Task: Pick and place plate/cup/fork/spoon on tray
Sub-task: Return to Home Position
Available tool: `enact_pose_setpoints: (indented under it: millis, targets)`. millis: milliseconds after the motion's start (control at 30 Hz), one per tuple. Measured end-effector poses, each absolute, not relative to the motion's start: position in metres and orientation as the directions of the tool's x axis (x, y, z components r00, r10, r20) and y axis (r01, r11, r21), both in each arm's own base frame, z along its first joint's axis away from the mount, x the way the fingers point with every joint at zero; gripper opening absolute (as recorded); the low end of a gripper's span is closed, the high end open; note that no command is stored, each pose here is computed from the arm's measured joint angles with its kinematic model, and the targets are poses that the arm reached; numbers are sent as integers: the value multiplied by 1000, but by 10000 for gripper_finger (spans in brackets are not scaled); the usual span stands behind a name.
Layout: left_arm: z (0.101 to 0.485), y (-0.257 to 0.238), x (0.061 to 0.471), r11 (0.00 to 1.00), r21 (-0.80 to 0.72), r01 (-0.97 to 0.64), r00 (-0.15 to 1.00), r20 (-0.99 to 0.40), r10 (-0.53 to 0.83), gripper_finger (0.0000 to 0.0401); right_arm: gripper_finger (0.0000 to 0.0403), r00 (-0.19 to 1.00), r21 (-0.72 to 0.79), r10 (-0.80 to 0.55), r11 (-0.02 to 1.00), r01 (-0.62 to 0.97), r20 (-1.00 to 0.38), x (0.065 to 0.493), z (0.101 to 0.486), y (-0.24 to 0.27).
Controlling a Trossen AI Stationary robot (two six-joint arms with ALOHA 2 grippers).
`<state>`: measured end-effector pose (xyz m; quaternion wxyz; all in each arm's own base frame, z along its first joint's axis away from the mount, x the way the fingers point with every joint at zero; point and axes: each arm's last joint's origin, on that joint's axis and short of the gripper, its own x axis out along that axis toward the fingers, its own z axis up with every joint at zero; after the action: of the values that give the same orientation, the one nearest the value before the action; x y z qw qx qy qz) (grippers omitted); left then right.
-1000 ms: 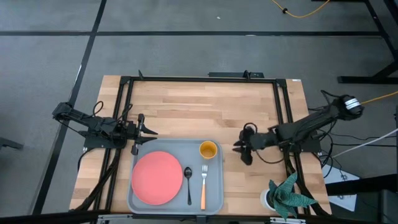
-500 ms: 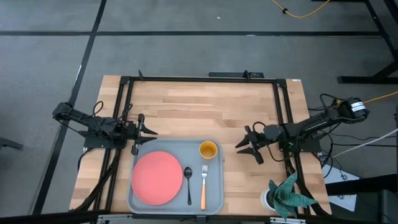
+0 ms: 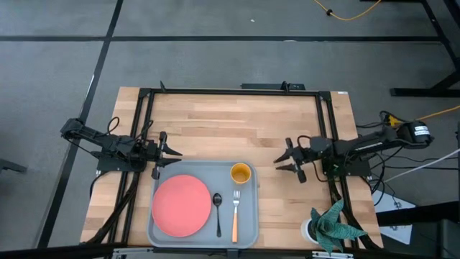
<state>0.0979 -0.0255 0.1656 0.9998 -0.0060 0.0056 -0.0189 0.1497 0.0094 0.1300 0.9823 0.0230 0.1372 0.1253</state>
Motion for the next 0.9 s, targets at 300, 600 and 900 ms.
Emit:
enact_pose_setpoints:
  millis: [300, 600, 900]
  targets:
    - [166, -25, 98, 999, -12, 36, 999, -11, -36, 80, 127, 952, 139, 212, 973, -184, -221, 141, 140, 7]
    - [166, -25, 98, 999, -12, 35, 999, -11, -35, 80, 127, 963, 124, 143, 985, -117, -230, 128, 144, 5]
    - [166, -25, 98, 999, -12, 35, 999, -11, -35, 80, 127, 970, 119, 144, 985, -122, -198, 117, 149, 4]
